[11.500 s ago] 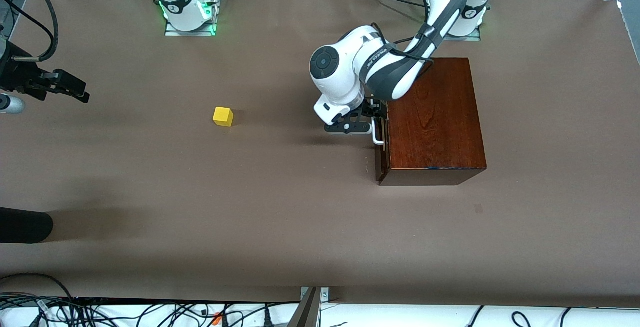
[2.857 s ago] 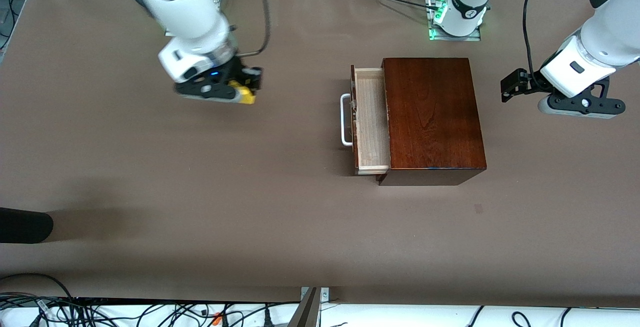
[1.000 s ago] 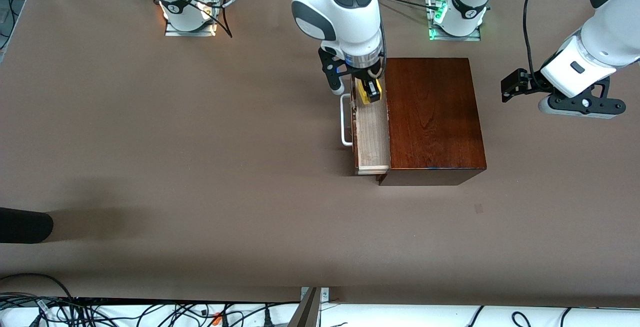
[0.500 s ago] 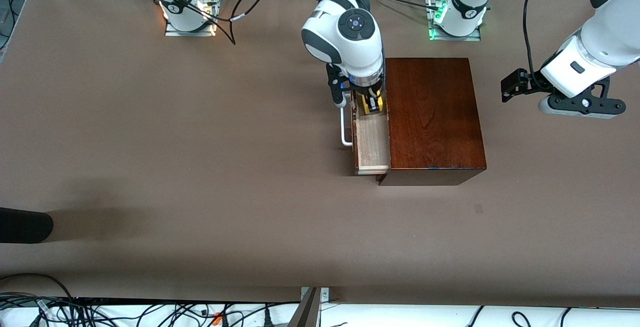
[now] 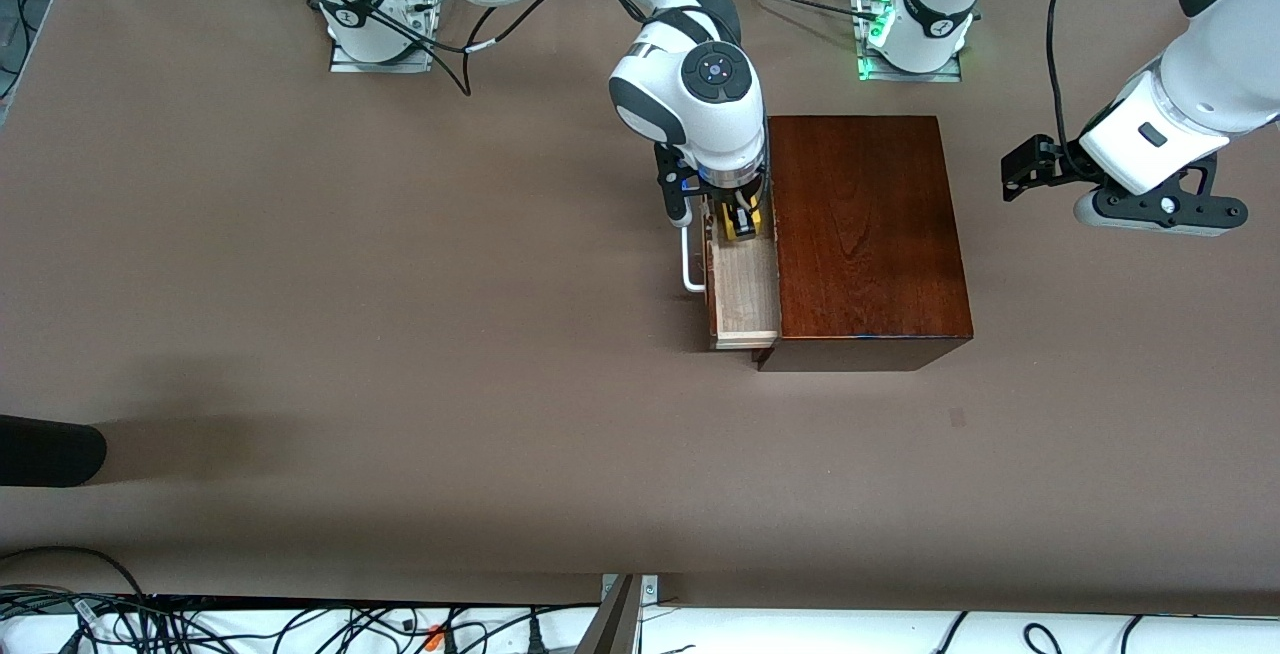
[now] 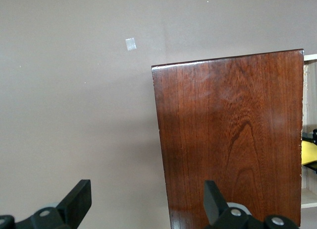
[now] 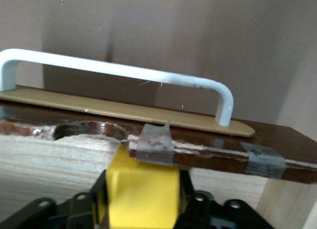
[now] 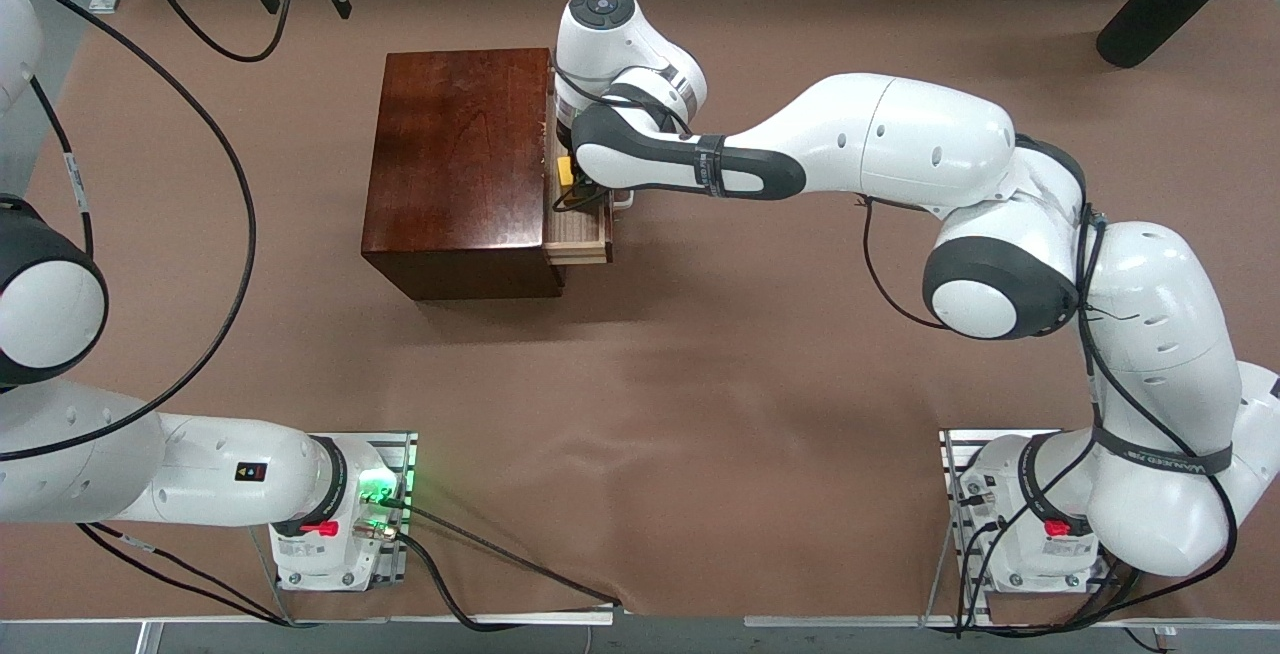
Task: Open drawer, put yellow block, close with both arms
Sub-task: 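Lower the cube into the drawer and open the right gripper, then withdraw the right gripper while the left gripper moves to the drawer front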
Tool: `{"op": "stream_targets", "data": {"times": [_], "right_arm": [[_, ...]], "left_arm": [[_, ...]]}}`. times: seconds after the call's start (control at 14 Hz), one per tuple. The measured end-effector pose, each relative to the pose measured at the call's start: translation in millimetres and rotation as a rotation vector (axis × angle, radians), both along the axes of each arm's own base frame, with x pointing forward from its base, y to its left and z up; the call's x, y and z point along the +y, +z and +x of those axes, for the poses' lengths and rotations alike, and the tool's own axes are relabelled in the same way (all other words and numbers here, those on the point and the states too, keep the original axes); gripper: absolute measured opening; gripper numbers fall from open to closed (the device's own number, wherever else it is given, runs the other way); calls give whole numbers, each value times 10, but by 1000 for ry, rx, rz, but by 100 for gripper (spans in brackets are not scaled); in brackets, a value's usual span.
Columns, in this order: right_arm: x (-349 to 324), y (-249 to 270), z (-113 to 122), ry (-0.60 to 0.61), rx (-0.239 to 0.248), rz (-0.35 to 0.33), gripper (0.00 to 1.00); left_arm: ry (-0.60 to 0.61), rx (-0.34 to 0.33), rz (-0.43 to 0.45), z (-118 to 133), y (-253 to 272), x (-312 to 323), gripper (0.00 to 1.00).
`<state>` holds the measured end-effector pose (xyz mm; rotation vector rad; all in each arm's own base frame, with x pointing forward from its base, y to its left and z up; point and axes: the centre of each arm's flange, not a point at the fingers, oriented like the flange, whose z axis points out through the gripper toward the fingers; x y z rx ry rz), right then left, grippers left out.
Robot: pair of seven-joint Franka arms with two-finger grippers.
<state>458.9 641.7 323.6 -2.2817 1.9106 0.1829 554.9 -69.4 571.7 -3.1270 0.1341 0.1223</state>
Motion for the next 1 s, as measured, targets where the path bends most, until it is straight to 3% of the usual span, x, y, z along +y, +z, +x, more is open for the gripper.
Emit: {"op": "stream_targets", "data": {"times": [0.21,0.57,0.79,1.0], "right_arm": [[-6,123,29,-4,-10,8,99],[-193,1208,-48,43,-50,-9,100],[-638,1796,46,252,-68,-83,100],[-1328,2119,332,515,-21,-176,100]], "left_arm": [[-1,0,0,0,0,0,100],[11,25,3,-19,-20,80,100],[8,35,3,-29,-26,102,100],[-129,55,-11,-89,-5,-139,100]]}}
